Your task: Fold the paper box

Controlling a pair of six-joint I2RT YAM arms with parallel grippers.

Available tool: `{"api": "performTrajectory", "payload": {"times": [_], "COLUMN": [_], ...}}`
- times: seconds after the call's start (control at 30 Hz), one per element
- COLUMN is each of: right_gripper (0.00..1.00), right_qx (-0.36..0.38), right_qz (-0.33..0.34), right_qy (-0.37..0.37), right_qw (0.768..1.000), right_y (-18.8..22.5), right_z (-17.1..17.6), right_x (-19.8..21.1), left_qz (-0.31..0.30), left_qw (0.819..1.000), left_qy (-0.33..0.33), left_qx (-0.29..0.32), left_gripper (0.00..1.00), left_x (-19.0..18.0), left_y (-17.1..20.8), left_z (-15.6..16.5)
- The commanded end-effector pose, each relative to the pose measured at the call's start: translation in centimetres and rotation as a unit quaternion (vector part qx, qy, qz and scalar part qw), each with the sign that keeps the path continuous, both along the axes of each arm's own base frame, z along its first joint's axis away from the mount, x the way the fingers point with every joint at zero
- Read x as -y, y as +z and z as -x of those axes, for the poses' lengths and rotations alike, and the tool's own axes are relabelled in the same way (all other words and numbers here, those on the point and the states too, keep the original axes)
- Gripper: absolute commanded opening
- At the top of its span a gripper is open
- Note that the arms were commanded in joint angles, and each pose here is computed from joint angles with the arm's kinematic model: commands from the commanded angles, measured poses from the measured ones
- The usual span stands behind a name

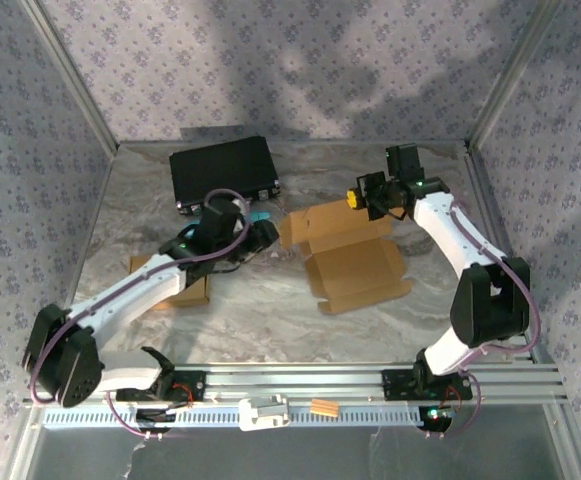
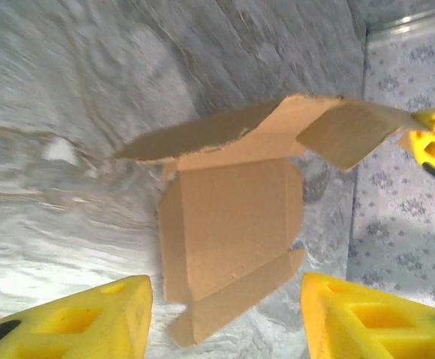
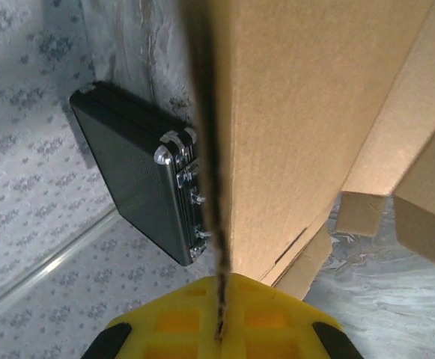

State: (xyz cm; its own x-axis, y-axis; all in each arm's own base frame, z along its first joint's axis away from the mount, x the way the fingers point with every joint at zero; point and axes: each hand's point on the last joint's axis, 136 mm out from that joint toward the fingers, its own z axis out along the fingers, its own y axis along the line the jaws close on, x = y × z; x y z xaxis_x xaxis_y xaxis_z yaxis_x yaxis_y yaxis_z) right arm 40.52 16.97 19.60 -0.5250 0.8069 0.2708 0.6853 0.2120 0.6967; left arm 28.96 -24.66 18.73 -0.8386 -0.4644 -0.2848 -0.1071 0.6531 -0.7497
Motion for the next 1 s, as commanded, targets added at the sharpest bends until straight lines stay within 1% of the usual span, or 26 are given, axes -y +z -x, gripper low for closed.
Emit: {"api": "performTrajectory", "payload": {"times": [0.0, 0.1, 0.17, 0.23, 0.27, 0.3, 0.43, 0.53, 0.67, 0.77, 0.9, 0.97], "right_gripper": [0.00, 0.00, 0.00, 0.00, 0.00, 0.00, 0.00, 0.00, 0.00, 0.00, 0.00, 0.00], "right_qx": [0.070, 0.070, 0.061, 0.063, 0.072, 0.065, 0.114, 0.145, 0.165, 0.170, 0.169, 0.173], "right_qz": [-0.015, -0.021, -0.016, -0.020, -0.029, -0.035, -0.032, -0.039, -0.057, -0.066, -0.075, -0.077], "right_qy": [0.041, 0.070, 0.089, 0.104, 0.108, 0.114, 0.138, 0.154, 0.148, 0.142, 0.137, 0.136], "right_qw": [0.997, 0.995, 0.994, 0.992, 0.991, 0.991, 0.983, 0.977, 0.974, 0.973, 0.973, 0.972], "right_y": [0.8, 0.1, -1.0, -2.4, -2.5, -3.9, -3.5, -3.2, -3.1, -2.9, -2.8, -2.5], "right_z": [-1.6, -1.5, -1.0, -0.7, -0.9, -0.4, -0.9, -1.2, -1.5, -1.6, -1.7, -1.9], "right_x": [-2.7, -4.4, -4.6, -4.4, -4.5, -4.3, -3.9, -4.1, -3.9, -3.9, -4.0, -4.0], "left_qz": [-0.061, -0.078, -0.086, -0.095, -0.100, -0.108, -0.124, -0.133, -0.140, -0.139, -0.122, -0.117], "left_qw": [0.998, 0.996, 0.995, 0.995, 0.994, 0.994, 0.992, 0.988, 0.981, 0.978, 0.976, 0.973], "left_qy": [0.027, 0.049, 0.052, 0.041, 0.032, 0.019, -0.022, -0.066, -0.114, -0.124, -0.130, -0.144], "left_qx": [-0.009, -0.010, -0.006, 0.001, 0.005, 0.010, 0.020, 0.040, 0.077, 0.093, 0.124, 0.135], "left_gripper": [0.52, 0.49, 0.47, 0.41, 0.38, 0.37, 0.32, 0.31, 0.34, 0.36, 0.36, 0.37], "left_x": [-4.2, -6.5, -7.1, -7.0, -6.8, -6.5, -5.0, -2.9, 0.2, 1.4, 2.5, 3.2], "left_y": [-1.7, -2.5, -3.1, -3.9, -4.1, -4.5, -6.4, -7.3, -7.4, -7.5, -7.2, -7.1], "left_z": [0.1, -0.7, -1.3, -2.1, -2.4, -2.8, -4.4, -5.0, -5.0, -4.8, -4.8, -4.6]}}
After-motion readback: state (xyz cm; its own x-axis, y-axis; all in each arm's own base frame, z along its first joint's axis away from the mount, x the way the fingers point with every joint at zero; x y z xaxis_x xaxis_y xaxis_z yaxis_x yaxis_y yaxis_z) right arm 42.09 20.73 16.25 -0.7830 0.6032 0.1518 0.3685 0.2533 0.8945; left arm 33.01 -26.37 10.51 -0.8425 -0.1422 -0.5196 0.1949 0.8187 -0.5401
